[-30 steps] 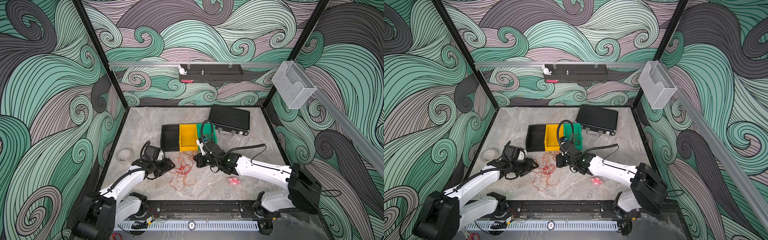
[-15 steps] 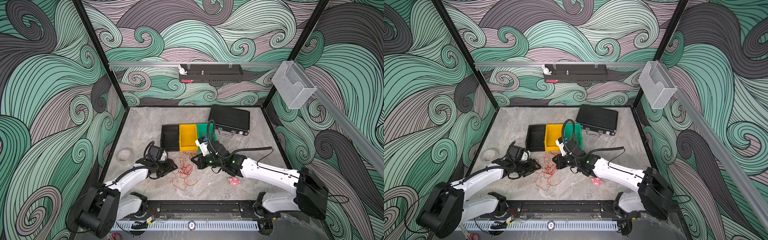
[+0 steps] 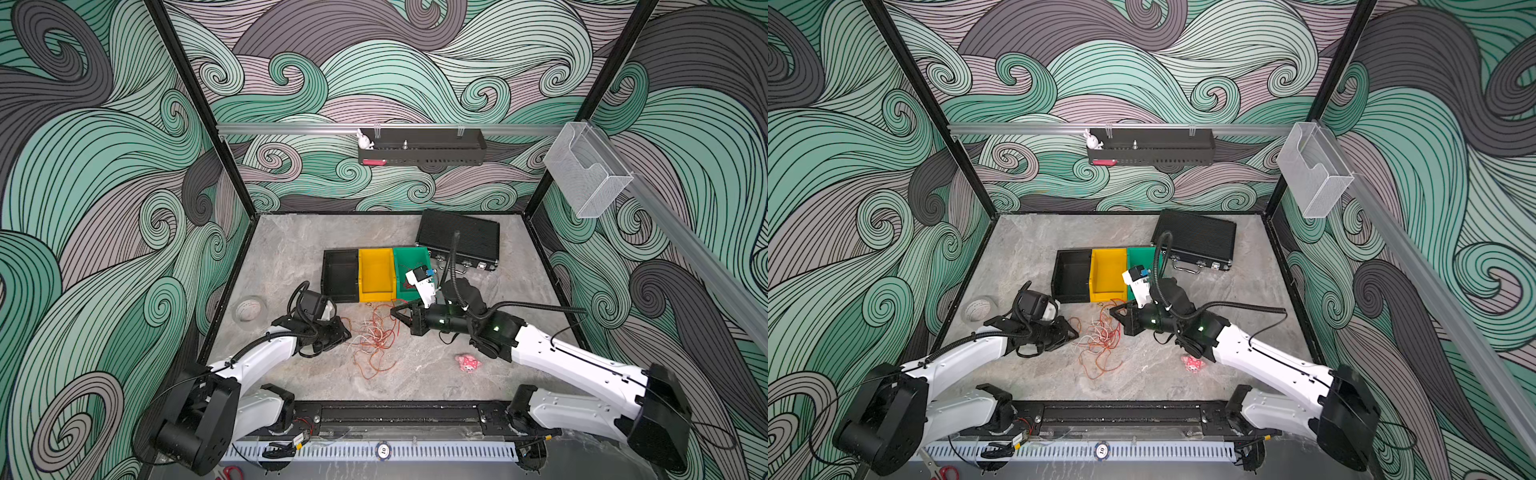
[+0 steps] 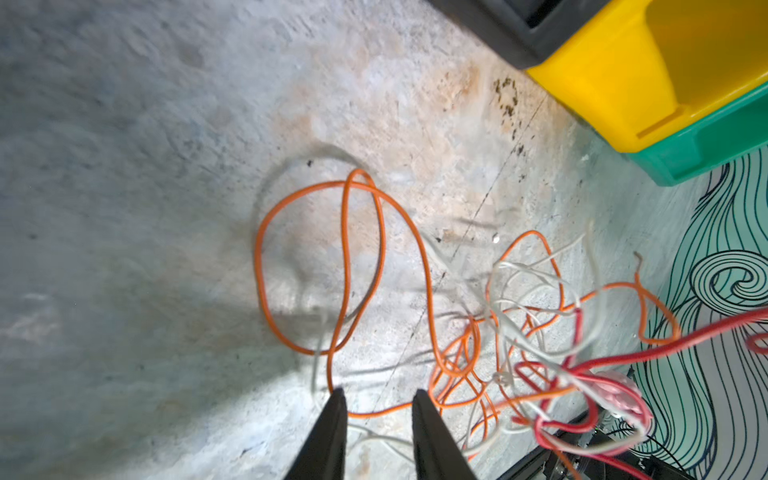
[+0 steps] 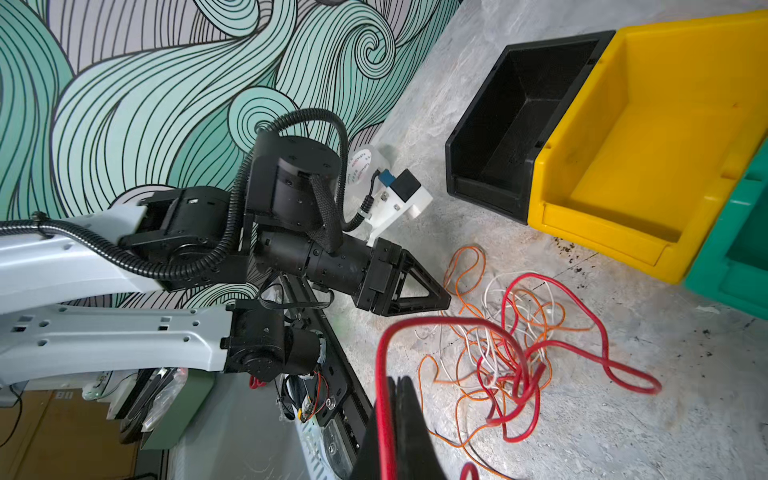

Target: Untangle the cables

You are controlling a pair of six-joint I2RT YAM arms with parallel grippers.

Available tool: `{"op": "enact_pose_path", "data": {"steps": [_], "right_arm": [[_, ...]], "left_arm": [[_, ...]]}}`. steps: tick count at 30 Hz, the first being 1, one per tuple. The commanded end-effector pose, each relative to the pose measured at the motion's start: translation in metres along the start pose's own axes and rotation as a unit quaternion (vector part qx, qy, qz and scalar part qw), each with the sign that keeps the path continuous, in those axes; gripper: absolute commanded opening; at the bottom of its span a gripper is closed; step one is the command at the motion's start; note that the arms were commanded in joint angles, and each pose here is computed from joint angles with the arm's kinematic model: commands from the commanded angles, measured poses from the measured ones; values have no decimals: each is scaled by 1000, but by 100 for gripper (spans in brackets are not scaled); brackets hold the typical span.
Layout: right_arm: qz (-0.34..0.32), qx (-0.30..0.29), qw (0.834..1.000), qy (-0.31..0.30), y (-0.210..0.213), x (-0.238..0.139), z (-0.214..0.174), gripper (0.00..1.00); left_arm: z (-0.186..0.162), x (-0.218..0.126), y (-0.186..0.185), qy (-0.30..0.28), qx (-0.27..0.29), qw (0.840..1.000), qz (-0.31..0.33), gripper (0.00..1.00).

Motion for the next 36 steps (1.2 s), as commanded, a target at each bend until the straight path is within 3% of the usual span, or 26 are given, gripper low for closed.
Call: {"op": "enact_pose_path", "data": {"steps": [1,11,21,24,28,32,36], "right_arm": [[-21,-1,1000,-1,-12,-12,-5,3],[-31,30,999,31,-28,-8,-23,3],[-67,63,995,47,-51,-2,-29,4],[-70,72,994,46,-55,-1,-28,4],[-57,88,994,43,-58,-1,-24,4],[-42,108,992,39,-62,-1,-23,4],[-23,133,990,37,-63,0,-23,4]], "left_arm": [[5,-3,-10,-6,3,1000,-4,27],[4,-21,-39,-5,35,998,-54,31],[-11,-48,-77,-3,104,988,-110,58],[-20,-53,-92,-1,130,983,-129,61],[-32,-56,-113,-25,209,965,-157,61],[-41,-53,-129,-85,332,925,-162,61],[-48,-42,-140,-96,413,889,-171,60]]}}
Point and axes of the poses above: each gripper's point midway between its finger pads, its own x axis out along the fingers, its own y axis along the line the jaws close on, z = x × y, the point moved 1 cm from there along -x, back along the fingers, and after that the axes turned 13 degrees about -x, right-handed, at the moved point
